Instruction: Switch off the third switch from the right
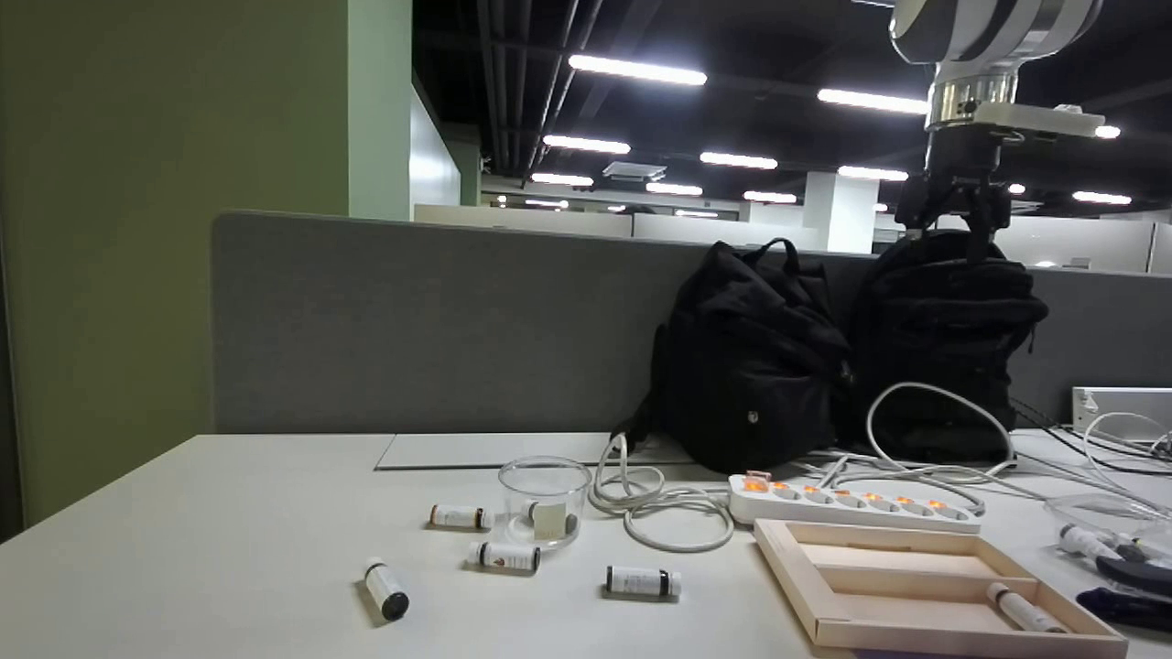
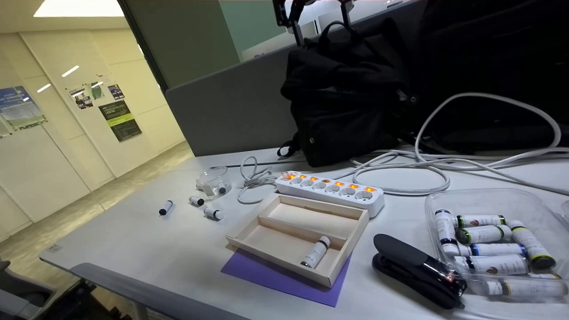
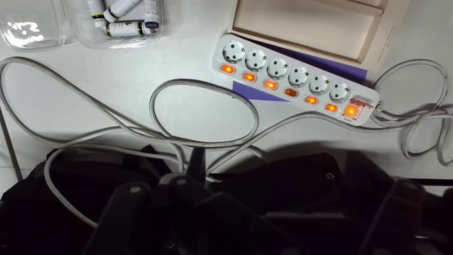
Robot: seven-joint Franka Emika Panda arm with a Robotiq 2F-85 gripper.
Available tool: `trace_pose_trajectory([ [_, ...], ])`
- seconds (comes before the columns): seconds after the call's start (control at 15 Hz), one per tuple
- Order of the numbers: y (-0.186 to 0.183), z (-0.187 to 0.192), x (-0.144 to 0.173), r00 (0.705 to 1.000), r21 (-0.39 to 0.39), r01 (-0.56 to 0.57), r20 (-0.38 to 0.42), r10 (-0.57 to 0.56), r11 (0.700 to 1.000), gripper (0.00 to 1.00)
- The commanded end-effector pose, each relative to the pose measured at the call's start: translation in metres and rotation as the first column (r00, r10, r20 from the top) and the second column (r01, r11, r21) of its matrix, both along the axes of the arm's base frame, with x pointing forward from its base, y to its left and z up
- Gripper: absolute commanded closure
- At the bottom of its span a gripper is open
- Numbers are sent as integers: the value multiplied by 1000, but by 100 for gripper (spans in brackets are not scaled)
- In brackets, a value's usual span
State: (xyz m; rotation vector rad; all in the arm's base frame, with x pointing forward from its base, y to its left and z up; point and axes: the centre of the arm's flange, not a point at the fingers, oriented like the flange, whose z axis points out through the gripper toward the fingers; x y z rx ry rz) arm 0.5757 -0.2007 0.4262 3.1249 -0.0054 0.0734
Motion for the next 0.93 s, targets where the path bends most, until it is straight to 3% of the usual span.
trace_pose_trajectory([
  [0.0,-1,-32,22,1000,7,23,-19,-23,1000,0],
  [0.07,-1,-52,31,998,13,28,-54,-27,1000,0],
  [0.13,-1,-81,40,994,40,32,-107,-28,999,25],
  [0.27,4,-130,45,984,93,29,-177,-12,995,33],
  [0.53,16,-223,55,968,154,48,-250,-8,987,63],
  [0.73,22,-270,55,955,169,48,-296,4,984,83],
  [0.87,24,-287,56,960,177,48,-281,4,983,98],
])
